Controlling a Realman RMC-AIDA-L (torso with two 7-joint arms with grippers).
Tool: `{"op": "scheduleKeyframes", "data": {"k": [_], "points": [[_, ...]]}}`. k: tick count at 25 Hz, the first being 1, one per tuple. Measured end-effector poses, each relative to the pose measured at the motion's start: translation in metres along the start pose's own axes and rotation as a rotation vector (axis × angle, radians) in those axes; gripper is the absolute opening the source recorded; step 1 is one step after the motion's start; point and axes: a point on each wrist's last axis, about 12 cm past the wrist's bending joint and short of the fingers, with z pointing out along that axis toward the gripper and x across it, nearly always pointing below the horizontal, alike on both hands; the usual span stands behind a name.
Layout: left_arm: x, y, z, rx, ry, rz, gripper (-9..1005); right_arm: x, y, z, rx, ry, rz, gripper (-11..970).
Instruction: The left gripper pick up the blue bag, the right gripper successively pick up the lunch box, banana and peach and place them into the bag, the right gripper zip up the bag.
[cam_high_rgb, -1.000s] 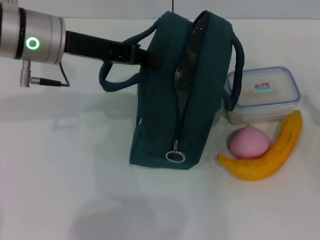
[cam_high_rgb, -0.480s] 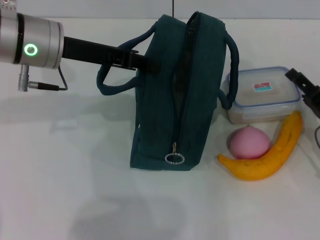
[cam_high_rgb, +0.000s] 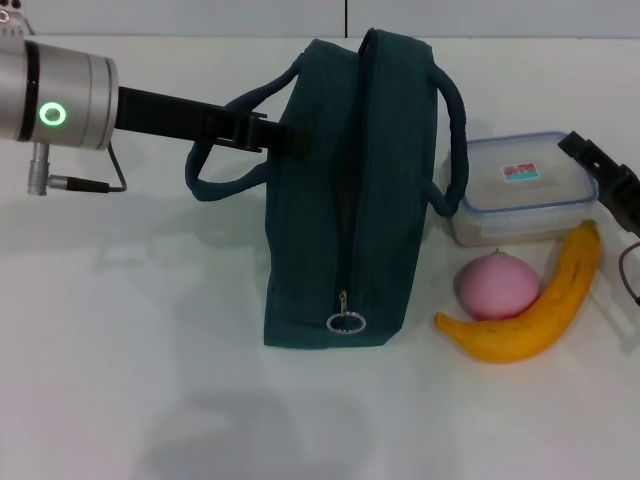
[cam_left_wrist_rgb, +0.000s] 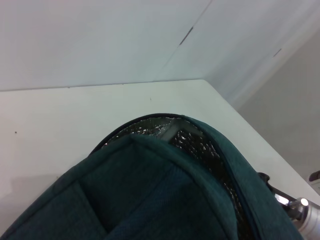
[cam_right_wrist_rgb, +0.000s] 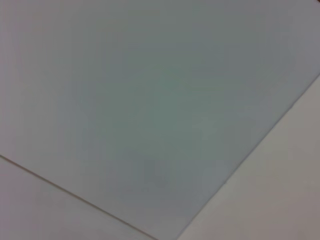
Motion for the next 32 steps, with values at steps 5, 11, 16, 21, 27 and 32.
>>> {"op": "scheduleKeyframes", "data": {"k": [5,11,16,21,27,32], "points": [[0.0006,0.0002,-0.0001,0.000,0.000,-0.001,55,0.0011,0.0015,-0.0045,-0.026,-0.009,0.028,729],[-0.0008,-0.0005,0.0005,0.001,0.001,0.004,55,0.0014,0.0007,-0.0047,-0.019,-0.008,0.048,542],[-0.0005,-0.0003,0.0004,0.001,0.001,0.003,54,-0.0002,0.0000,-0.0050,-0.014,-0.022,0.056,348],[-0.0016,-0.0016,0.0006,0.011,-0.008,0.003,54,-0.0010,0.0013,-0.0035,-0.021,-0.025,0.061,213],[-0.0025,-0.0023,0.0008,0.015,-0.011,0.005,55,-0.0015,0.0023,-0.0024,-0.028,-0.029,0.217,212],[-0.0038,-0.0029,0.0013,0.017,-0.011,0.009,55,-0.0015,0.0027,-0.0021,-0.031,-0.028,0.287,208]]}}
